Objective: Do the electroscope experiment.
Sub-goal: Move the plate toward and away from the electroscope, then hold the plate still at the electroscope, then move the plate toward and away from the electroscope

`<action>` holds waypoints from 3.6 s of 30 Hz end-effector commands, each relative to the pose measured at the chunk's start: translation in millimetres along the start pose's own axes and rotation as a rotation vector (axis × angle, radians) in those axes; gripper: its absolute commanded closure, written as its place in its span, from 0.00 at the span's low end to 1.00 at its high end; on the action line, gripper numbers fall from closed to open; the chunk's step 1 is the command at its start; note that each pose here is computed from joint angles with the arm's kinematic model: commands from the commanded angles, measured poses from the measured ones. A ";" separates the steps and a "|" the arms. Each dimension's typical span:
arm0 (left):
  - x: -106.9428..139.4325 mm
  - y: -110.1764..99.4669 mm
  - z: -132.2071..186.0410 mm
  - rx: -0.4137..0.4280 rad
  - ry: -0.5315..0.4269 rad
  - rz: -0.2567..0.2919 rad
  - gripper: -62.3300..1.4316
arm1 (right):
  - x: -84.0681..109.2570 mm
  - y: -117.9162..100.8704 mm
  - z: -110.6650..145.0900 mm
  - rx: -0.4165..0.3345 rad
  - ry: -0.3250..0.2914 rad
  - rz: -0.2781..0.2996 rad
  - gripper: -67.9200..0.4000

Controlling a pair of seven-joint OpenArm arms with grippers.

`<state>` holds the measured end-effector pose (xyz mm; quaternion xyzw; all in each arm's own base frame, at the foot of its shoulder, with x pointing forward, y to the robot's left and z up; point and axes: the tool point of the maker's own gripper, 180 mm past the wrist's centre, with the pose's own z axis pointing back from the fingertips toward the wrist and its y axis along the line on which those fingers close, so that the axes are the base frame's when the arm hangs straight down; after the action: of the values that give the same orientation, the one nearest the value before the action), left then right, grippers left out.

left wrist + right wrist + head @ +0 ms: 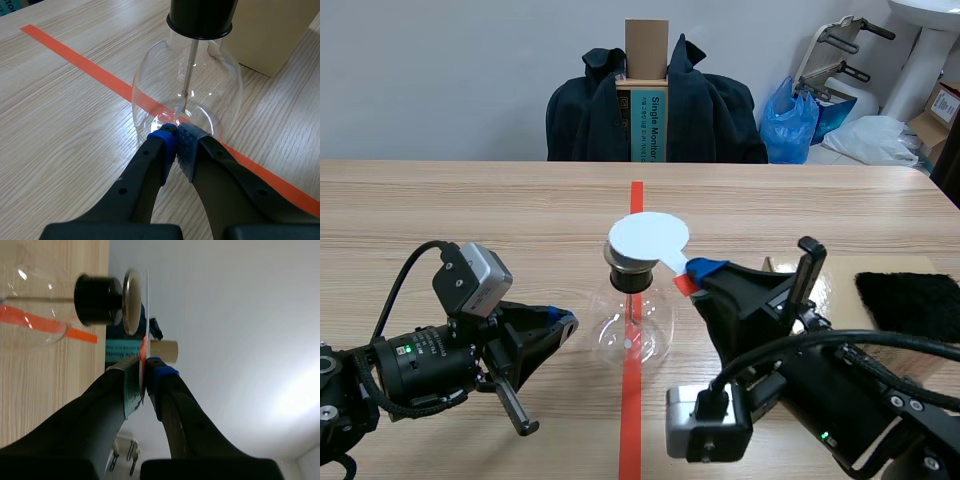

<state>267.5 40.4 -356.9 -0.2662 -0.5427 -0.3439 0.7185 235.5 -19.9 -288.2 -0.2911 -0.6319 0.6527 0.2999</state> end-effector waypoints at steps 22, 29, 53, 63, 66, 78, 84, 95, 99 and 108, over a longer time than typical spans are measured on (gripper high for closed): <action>9.7 0.5 -1.9 0.001 -0.036 0.003 0.95 | -71.3 -13.1 10.1 -0.040 0.369 0.024 0.98; 9.8 0.5 -1.9 0.001 -0.036 0.003 0.95 | -45.5 -12.5 2.2 -0.037 0.220 0.029 0.98; 10.2 0.5 -1.8 0.001 -0.039 0.003 0.95 | -1.5 -10.9 -2.1 -0.032 -0.026 0.036 0.98; 10.2 0.5 -1.8 0.001 -0.039 0.003 0.95 | -1.7 -10.9 -2.1 -0.032 -0.025 0.036 0.98; 10.2 0.5 -1.8 0.001 -0.039 0.003 0.95 | -2.1 -10.9 -2.1 -0.031 -0.023 0.036 0.98; 10.2 0.5 -1.8 0.001 -0.039 0.003 0.95 | -2.2 -10.9 -2.1 -0.031 -0.022 0.036 0.98; 10.2 0.5 -1.8 0.001 -0.039 0.003 0.95 | -2.2 -10.9 -2.1 -0.031 -0.022 0.036 0.98; 10.2 0.5 -1.8 0.001 -0.039 0.003 0.95 | -10.0 -11.1 -2.1 -0.032 0.021 0.035 0.98; 10.2 0.5 -1.8 0.001 -0.039 0.003 0.95 | -25.7 -11.6 -1.1 -0.033 0.109 0.034 0.98; 10.2 0.5 -1.8 0.001 -0.039 0.003 0.95 | -73.0 -12.9 10.8 -0.038 0.381 0.029 0.98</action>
<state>267.6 40.4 -356.8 -0.2661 -0.5430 -0.3438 0.7184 268.8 -77.8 -288.0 -0.4084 -0.5638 0.5890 0.4103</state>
